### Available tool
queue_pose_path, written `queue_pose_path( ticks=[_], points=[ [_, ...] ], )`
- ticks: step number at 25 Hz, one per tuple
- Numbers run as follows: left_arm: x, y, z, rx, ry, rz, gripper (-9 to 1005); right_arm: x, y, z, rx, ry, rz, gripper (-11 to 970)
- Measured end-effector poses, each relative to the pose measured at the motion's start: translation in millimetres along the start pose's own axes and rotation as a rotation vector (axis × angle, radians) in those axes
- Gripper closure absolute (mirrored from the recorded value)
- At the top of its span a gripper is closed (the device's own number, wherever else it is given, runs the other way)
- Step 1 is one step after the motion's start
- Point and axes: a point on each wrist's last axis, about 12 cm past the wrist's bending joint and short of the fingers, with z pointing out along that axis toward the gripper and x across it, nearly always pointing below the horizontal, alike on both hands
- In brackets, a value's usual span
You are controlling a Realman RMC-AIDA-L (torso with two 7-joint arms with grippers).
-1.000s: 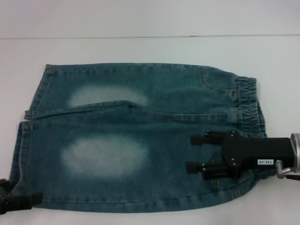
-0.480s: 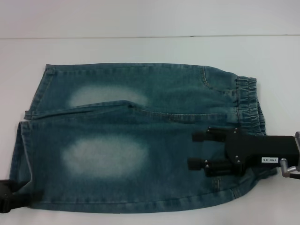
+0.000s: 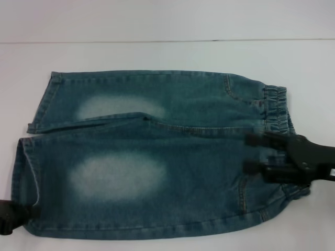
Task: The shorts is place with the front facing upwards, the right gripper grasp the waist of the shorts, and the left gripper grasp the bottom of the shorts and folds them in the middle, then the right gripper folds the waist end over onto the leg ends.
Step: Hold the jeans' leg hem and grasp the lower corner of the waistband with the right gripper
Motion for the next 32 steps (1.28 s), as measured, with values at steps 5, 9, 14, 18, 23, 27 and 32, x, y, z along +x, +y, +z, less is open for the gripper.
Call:
queue_pose_path(
  ticks=[5, 9, 14, 18, 23, 27, 32],
  points=[
    [-3, -0.2, 1, 0.003, -0.006, 0.006, 942, 17, 10.5, -52, 0.101, -0.03, 0.063, 45],
    [-7, -0.5, 3, 0.01, -0.006, 0.015, 967, 32, 18.8, -94, 0.228, -0.036, 0.052, 44],
    [-12, -0.2, 7, 0.015, -0.009, 0.025, 967, 46, 17.3, -117, 0.384, -0.018, 0.075, 44],
    [-14, -0.3, 7, 0.019, -0.012, 0.028, 967, 54, 9.8, -113, 0.448, 0.01, 0.098, 44],
    [-14, -0.5, 8, 0.023, -0.012, 0.026, 967, 58, -0.5, -97, 0.456, 0.069, 0.113, 44],
    [-15, -0.4, 9, 0.023, -0.013, 0.029, 967, 57, -8.3, -84, 0.451, 0.101, 0.111, 44],
    [-17, -0.2, 9, 0.024, -0.014, 0.034, 967, 58, -11.9, -80, 0.458, 0.125, 0.125, 44]
  ],
)
